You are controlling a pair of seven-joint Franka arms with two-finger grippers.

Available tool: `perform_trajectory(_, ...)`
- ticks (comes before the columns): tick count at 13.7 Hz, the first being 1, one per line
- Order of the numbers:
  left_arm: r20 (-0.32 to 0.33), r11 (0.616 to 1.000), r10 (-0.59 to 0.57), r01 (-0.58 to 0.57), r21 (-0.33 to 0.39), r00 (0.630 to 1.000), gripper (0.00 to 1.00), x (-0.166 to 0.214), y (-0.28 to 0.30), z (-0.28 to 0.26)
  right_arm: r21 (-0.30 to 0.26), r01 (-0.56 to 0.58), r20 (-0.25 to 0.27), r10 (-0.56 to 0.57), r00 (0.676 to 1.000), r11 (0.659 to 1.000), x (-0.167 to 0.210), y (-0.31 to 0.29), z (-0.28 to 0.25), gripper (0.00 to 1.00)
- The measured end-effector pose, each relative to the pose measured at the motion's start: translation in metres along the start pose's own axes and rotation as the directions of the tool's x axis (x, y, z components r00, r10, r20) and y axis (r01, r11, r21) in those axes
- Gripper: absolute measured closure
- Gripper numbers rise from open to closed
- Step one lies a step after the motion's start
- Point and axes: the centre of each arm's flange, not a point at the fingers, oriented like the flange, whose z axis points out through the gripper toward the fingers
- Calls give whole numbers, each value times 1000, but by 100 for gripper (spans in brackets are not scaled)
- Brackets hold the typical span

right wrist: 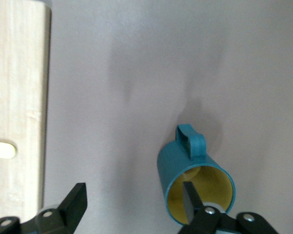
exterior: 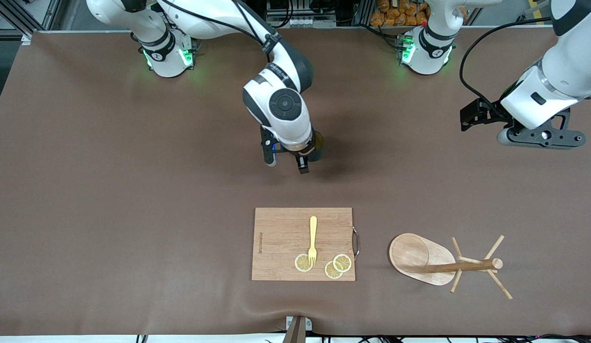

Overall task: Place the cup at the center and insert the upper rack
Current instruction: 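Set the mug down, open the right gripper and withdraw it, then move the left gripper over the mug while the right gripper retracts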

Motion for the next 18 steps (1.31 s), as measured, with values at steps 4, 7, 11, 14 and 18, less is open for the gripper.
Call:
perform_trajectory(4,-7,999,-40,40,-2,999,0,3,26,7,-55,65,1,-65,998,996,23,-5,-31,8)
perform_trajectory(7,-6,998,-56,56,-1,998,0,5,52,15,-110,196,33,-193,981,974,68,-17,-74,2)
perform_trajectory(11,3,998,-63,63,4,998,0,1,86,25,-161,378,76,-370,926,912,128,-23,-125,0)
perform_trajectory(14,3,998,-70,70,8,998,0,-7,123,35,-192,487,125,-471,873,852,190,-31,-154,0)
perform_trajectory(18,17,999,-44,43,23,999,0,-31,194,56,-159,689,215,-657,723,707,279,-34,-195,0)
